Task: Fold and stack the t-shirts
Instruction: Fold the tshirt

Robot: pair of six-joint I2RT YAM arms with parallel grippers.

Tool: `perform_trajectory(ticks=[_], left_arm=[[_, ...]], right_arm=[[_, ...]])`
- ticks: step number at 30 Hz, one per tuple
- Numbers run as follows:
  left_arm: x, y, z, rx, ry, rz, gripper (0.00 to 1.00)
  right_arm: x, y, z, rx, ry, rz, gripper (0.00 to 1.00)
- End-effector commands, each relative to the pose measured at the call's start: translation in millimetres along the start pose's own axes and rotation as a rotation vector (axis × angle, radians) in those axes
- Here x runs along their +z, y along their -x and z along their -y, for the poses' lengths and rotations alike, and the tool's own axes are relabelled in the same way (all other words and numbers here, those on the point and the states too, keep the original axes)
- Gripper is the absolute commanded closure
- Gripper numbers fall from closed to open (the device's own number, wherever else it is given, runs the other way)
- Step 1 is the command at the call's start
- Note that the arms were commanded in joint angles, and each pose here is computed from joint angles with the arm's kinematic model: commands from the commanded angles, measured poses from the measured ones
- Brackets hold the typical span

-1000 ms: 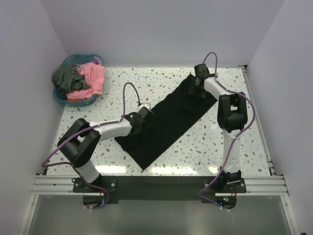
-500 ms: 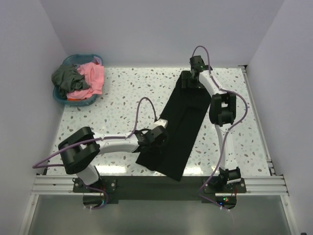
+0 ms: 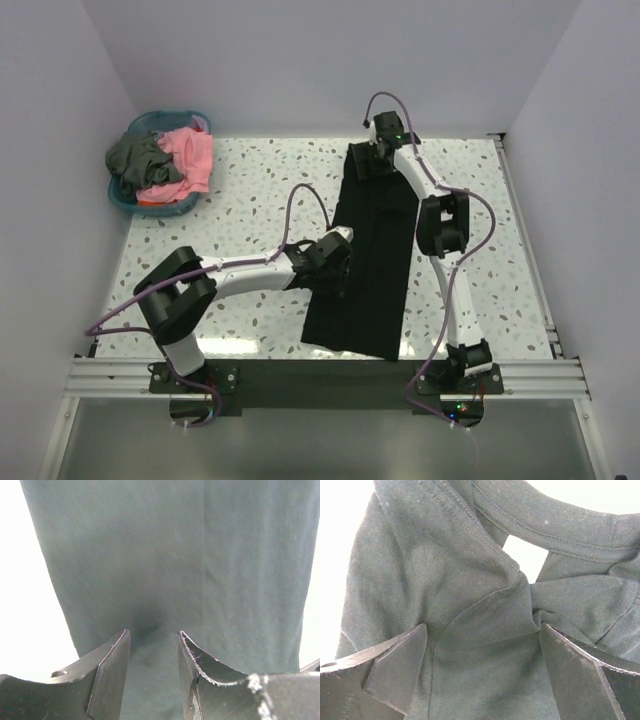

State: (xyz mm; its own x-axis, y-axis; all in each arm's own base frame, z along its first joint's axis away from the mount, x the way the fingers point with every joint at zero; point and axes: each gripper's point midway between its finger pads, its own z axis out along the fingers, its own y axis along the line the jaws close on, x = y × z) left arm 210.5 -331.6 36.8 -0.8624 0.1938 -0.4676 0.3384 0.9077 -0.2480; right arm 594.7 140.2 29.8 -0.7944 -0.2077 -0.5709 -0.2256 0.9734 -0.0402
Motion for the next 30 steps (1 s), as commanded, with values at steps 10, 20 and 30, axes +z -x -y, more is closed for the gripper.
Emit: perform_trajectory(ticks=[10, 20, 30], left_arm=[[-1, 67, 2, -0.067, -0.109, 0.109, 0.46], [-29, 81, -21, -0.085, -0.105, 0.172, 0.40], [-44, -20, -45, -0.092, -0.078, 0.044, 0.44]], right_arm=[[-6, 48, -104, -0.212, 0.117, 0.205, 0.01], [-145, 124, -55, -0.084, -0.110, 0.428, 0.01], [-243, -69, -60, 0.207, -0.014, 0.172, 0.10]])
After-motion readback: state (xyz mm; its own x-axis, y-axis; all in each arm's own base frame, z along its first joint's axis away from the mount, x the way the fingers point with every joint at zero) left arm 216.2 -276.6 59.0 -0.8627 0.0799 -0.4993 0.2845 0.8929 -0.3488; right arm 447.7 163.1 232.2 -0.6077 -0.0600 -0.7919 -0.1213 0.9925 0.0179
